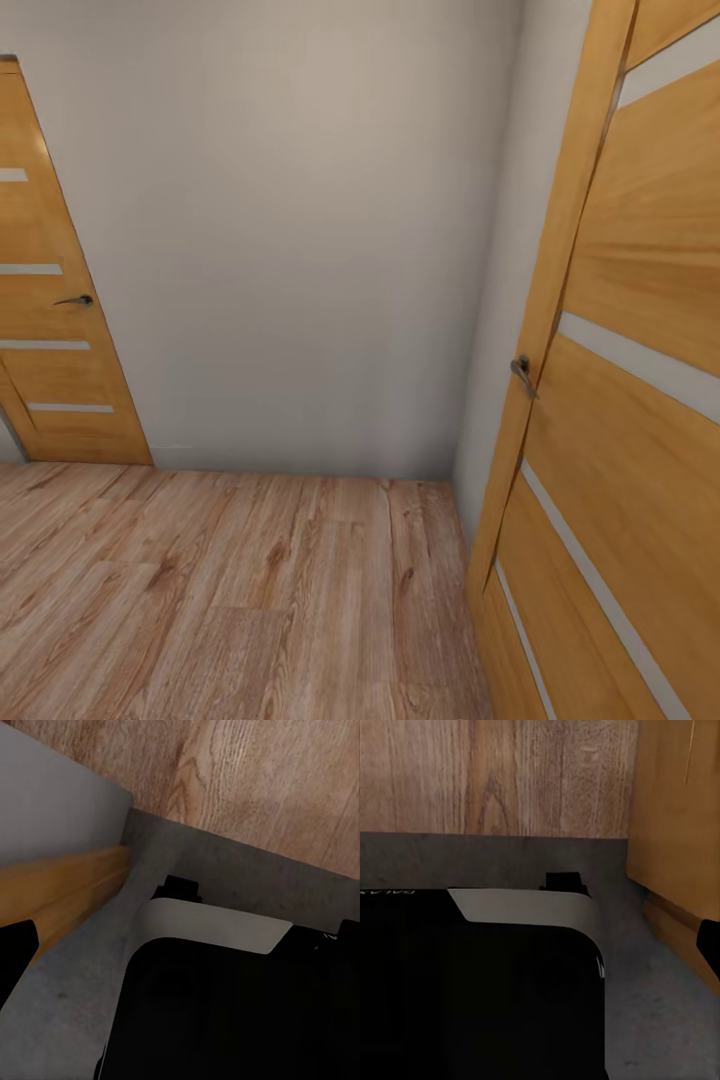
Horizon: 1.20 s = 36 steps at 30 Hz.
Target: Move the two storage containers from the living room to the garage. In the garage, place one container on the floor and stack the other container on top of it (either order is fine).
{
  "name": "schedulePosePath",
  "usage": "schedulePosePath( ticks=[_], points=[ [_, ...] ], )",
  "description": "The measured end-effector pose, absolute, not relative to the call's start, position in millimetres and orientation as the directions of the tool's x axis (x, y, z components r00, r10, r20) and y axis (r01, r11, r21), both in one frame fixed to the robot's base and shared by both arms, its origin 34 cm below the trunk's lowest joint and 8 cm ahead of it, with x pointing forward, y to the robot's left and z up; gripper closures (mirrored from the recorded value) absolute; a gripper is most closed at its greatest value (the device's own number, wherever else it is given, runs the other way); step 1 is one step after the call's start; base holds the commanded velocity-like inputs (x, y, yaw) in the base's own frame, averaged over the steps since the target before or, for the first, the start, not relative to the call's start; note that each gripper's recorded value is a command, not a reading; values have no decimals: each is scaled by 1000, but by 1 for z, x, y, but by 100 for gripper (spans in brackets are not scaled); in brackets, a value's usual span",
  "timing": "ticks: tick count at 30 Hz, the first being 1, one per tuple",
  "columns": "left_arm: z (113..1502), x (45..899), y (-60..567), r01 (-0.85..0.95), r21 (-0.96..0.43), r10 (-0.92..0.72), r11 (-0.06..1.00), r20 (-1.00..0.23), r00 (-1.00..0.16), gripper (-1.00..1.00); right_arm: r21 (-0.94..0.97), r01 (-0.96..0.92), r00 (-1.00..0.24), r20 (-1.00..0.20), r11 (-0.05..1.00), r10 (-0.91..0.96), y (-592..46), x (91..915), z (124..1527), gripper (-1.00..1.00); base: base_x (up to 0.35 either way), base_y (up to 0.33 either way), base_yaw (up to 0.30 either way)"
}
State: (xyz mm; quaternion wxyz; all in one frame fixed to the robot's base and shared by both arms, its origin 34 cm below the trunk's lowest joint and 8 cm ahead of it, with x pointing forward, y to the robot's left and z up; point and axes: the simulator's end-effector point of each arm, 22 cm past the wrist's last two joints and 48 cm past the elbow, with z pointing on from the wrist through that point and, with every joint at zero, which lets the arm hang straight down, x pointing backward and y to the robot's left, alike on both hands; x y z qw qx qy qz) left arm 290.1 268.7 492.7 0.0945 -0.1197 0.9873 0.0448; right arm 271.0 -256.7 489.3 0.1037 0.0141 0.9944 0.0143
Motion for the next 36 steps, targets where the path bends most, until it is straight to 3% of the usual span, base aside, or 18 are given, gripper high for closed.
schedulePosePath(
  ticks=[8,36],
  points=[
    [493,290,270,-246,67,-229,967,-197,-953,-100,32,25,-978,-206,999,31,-257,271,489,-100,173,0,0],
    [493,289,270,-246,67,-229,967,-197,-953,-100,31,25,-978,-207,999,31,-257,271,489,-100,318,0,0]
  ],
)
